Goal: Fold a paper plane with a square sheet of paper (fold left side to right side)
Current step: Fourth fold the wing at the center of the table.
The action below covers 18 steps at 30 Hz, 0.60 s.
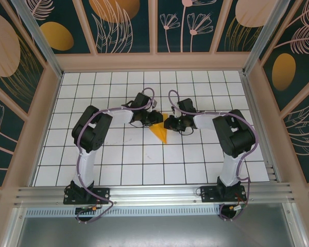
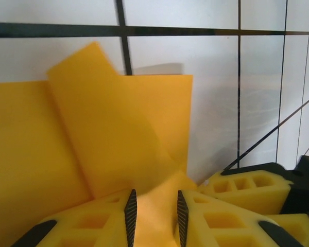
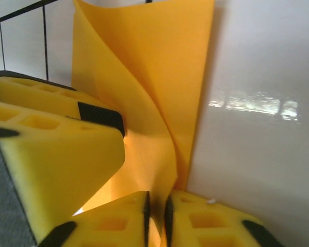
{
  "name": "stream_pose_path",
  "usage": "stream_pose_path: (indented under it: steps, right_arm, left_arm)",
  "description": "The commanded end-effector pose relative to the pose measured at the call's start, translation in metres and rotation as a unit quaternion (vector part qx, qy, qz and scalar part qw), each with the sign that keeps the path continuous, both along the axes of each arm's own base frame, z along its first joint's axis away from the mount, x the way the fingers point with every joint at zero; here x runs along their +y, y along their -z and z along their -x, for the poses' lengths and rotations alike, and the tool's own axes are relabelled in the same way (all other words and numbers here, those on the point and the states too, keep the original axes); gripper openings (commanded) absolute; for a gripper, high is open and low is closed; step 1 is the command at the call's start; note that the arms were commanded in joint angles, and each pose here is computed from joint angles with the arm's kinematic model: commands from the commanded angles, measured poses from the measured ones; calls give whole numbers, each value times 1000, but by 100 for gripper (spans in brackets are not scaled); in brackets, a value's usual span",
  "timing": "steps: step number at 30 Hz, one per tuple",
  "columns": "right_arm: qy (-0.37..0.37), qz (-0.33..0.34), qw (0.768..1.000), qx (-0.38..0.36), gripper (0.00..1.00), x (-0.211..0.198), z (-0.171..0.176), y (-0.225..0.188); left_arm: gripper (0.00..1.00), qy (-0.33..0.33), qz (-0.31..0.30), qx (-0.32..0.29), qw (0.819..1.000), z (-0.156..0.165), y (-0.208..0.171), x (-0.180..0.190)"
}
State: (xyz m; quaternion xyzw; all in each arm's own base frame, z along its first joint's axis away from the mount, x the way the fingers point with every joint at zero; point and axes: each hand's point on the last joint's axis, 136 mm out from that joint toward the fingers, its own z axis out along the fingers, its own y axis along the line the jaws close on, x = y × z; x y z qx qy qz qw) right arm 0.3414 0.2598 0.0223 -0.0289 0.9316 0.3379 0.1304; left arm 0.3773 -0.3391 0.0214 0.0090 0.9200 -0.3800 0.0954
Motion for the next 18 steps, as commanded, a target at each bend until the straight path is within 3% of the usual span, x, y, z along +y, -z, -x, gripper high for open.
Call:
stream_pose_path:
  steps: [1,6,10,15,18]
  right_arm:
    - [16,30,999,-23,27,-16,-9,-18]
    - [21,22,998,-46,36,-24,1,-46]
    - [7,-1,999,-49,36,-21,23,-57]
    - [-41,-71,996,-42,29,12,55,-72]
    - [-62,-75,995,-33,23,28,66,-69]
  left_arm:
    - [30,-16,-70,55,996,26,50,25]
    - [30,-16,-67,54,996,25,50,24]
    - [30,-16,-66,55,996,25,51,23]
    - [30,-16,-67,56,996,25,52,24]
    - [30,-16,-67,55,996,25,52,23]
